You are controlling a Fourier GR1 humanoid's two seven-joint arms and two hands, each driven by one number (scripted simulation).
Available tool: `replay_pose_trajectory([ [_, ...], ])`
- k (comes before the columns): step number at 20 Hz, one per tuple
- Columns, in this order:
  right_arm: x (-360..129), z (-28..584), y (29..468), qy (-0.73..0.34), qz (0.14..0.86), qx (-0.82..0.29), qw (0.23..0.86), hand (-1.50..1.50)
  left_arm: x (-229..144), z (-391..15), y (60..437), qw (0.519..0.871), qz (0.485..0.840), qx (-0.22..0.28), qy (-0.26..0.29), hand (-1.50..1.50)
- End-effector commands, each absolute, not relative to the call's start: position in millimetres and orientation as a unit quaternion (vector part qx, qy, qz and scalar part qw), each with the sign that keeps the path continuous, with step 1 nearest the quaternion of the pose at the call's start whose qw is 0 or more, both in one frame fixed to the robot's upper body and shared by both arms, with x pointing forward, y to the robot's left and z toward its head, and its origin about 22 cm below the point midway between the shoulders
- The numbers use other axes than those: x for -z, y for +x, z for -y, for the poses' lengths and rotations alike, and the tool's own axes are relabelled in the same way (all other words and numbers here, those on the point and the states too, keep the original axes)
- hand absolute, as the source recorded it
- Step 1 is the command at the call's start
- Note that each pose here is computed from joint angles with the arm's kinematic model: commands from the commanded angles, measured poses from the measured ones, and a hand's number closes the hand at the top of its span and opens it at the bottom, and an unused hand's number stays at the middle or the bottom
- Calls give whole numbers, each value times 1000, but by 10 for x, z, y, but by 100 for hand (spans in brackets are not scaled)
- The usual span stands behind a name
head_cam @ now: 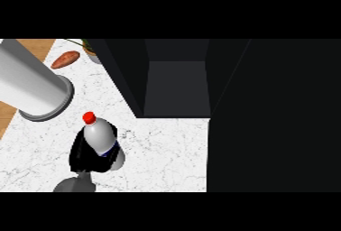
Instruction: Pick up the bottled water, place it into the cabinet and close the cabinet
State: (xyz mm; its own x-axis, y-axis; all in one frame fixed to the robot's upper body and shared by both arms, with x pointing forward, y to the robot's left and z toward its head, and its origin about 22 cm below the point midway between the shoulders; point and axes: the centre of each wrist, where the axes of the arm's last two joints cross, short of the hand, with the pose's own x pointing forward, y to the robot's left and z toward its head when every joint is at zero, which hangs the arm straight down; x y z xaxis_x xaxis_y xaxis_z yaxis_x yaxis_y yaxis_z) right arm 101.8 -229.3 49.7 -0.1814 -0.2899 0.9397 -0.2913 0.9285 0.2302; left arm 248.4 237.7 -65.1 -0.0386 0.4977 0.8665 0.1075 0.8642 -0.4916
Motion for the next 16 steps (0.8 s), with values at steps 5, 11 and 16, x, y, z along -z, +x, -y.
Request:
replay_pose_trajectory([
  [5, -314, 2313, 1029, 194, 764, -5, 616, -150, 60, -1695, 2841, 646, 729, -114, -197, 150],
  [11, -571, 2273, 1145, 193, 764, 4, 616, -150, -397, -1391, 3044, 653, 729, -91, -185, 150],
  [16, -417, 2203, 1316, 197, 765, 9, 612, -150, -331, -1186, 3240, 643, 753, -56, -132, 150],
])
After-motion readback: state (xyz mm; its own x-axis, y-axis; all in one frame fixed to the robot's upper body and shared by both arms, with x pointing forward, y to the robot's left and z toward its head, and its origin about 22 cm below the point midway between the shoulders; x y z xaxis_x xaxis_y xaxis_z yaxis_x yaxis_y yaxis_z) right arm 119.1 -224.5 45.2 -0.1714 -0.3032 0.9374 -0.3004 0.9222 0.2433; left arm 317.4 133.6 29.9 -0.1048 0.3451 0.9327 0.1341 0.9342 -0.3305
